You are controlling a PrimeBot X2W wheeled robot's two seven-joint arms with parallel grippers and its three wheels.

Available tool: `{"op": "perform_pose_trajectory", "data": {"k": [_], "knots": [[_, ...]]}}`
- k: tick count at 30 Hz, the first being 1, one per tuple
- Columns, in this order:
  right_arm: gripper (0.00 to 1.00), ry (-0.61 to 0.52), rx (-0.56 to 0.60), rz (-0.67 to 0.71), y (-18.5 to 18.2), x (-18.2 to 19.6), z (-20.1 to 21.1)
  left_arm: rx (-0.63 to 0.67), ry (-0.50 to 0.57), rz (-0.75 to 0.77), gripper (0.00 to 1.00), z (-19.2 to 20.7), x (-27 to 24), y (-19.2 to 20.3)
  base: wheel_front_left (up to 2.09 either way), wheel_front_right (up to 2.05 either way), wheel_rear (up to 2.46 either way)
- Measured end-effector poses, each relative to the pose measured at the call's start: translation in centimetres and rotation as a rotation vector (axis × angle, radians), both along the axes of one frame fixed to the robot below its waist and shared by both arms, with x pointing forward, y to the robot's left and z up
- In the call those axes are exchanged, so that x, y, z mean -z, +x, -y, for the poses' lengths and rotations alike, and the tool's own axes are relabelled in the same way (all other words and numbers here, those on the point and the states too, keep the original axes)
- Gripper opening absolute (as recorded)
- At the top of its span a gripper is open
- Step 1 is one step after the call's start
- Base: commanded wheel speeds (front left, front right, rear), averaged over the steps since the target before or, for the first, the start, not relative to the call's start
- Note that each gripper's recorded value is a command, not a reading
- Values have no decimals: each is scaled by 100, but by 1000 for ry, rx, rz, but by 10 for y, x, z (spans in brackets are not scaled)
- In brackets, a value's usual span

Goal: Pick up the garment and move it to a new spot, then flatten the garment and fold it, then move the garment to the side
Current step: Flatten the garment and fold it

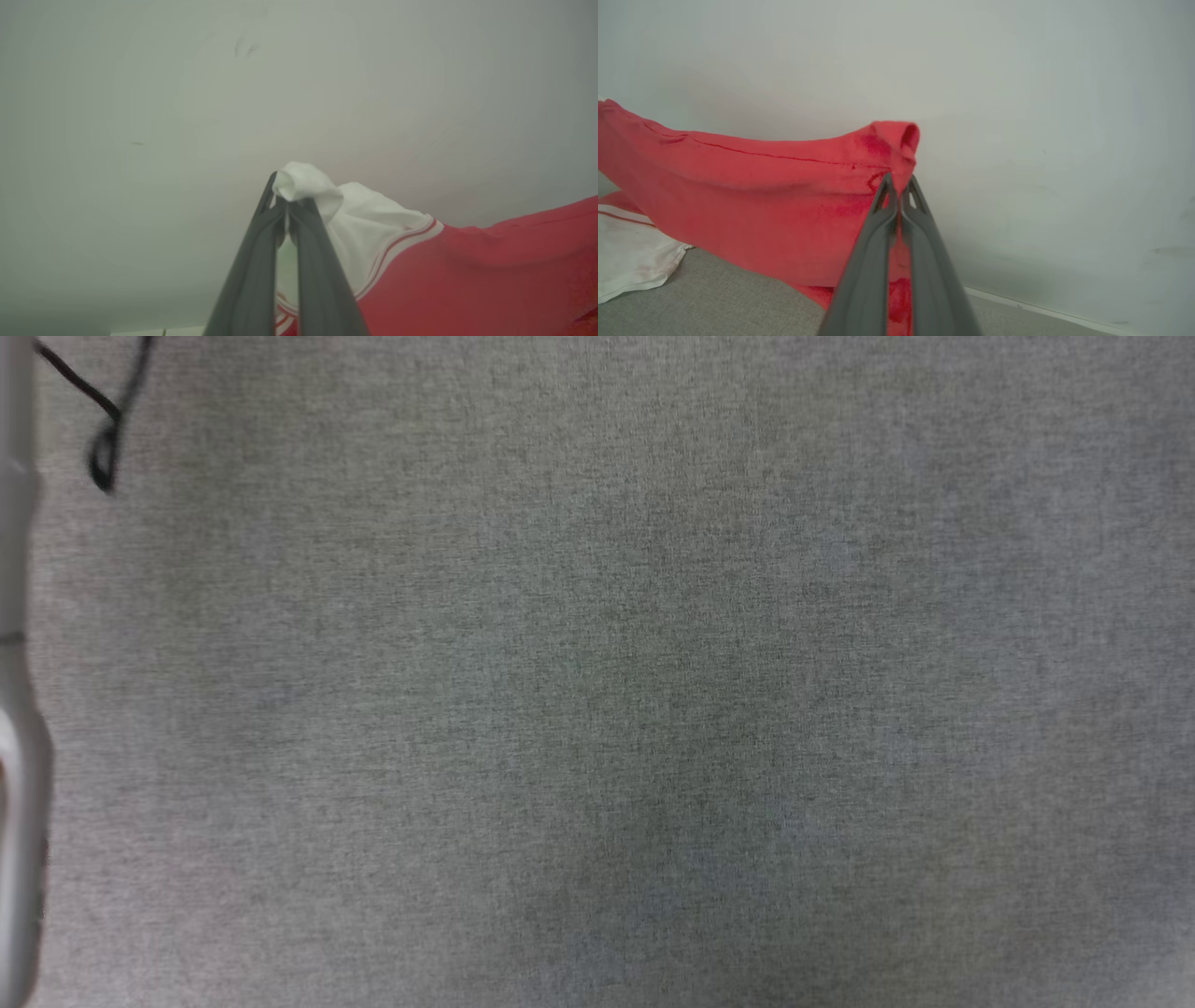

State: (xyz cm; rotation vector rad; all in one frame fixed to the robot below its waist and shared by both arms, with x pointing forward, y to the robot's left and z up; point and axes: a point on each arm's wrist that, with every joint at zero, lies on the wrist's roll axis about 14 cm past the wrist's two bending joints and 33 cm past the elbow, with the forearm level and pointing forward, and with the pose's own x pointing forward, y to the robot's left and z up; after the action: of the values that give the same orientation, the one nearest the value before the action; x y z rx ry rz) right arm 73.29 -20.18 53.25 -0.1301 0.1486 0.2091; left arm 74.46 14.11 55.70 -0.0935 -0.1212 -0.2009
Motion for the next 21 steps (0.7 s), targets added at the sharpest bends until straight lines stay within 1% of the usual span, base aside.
{"op": "perform_pose_trajectory", "data": {"k": [4,8,11,17,21], "knots": [[0,-9,-9,-74,-21,30,-1,-10,-43,-61,0,-8,28,-19,0,0,0],[0,9,-7,-111,-50,45,5,-43,-97,-106,0,-23,48,-49,0,0,0],[0,45,-8,-163,-84,63,6,-66,-117,-157,0,-34,68,-83,0,0,0],[0,126,-1,-196,-152,72,7,-126,-133,-215,0,-61,81,-157,0,0,0],[0,169,10,-202,-193,69,11,-161,-153,-215,0,-72,75,-206,0,0,0]]}}
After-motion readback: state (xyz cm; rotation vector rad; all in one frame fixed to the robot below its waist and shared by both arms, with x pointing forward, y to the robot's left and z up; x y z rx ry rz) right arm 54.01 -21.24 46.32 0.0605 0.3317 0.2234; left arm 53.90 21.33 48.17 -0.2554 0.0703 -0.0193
